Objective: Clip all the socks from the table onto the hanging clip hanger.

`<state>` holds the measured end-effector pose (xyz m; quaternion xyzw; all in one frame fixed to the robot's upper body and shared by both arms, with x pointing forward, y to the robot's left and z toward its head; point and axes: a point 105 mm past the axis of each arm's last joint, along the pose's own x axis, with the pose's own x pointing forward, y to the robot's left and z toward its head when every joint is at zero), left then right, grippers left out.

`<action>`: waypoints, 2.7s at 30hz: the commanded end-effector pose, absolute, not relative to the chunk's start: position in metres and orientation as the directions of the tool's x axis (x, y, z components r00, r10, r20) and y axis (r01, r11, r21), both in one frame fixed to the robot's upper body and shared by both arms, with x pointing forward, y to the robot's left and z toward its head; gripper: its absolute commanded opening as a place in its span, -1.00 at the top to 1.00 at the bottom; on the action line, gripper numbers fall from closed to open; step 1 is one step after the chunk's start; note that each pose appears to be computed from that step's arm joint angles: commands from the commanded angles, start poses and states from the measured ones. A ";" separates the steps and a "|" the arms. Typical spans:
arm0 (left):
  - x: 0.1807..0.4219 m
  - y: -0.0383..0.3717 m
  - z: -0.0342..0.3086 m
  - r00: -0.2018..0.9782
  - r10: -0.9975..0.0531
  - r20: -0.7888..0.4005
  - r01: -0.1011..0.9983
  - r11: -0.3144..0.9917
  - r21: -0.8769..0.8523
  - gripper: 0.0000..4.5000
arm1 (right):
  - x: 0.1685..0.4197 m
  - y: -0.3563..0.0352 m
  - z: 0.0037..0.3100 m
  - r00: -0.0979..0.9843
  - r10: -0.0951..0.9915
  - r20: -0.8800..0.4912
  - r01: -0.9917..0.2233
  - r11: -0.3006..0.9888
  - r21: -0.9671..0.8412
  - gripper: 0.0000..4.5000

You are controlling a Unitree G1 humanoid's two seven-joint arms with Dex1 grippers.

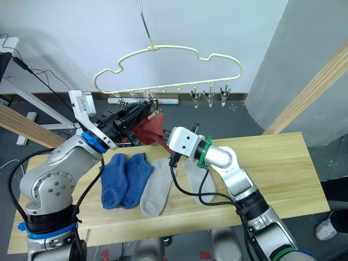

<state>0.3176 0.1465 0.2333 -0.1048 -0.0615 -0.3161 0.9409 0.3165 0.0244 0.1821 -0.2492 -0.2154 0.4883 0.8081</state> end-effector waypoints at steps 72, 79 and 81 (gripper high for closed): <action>0.331 0.108 0.216 0.833 -0.322 0.450 0.313 0.945 0.097 0.42 | 0.272 -0.120 0.222 0.645 0.763 -0.045 -0.694 0.560 -0.453 0.04; 0.332 0.109 0.218 0.841 -0.288 0.458 0.276 0.956 0.093 -0.17 | 0.272 -0.120 0.222 0.645 0.763 -0.046 -0.694 0.559 -0.453 0.04; 0.332 0.110 0.219 0.842 -0.278 0.463 0.268 0.959 0.088 -0.17 | 0.271 -0.120 0.221 0.644 0.763 -0.047 -0.695 0.559 -0.452 0.04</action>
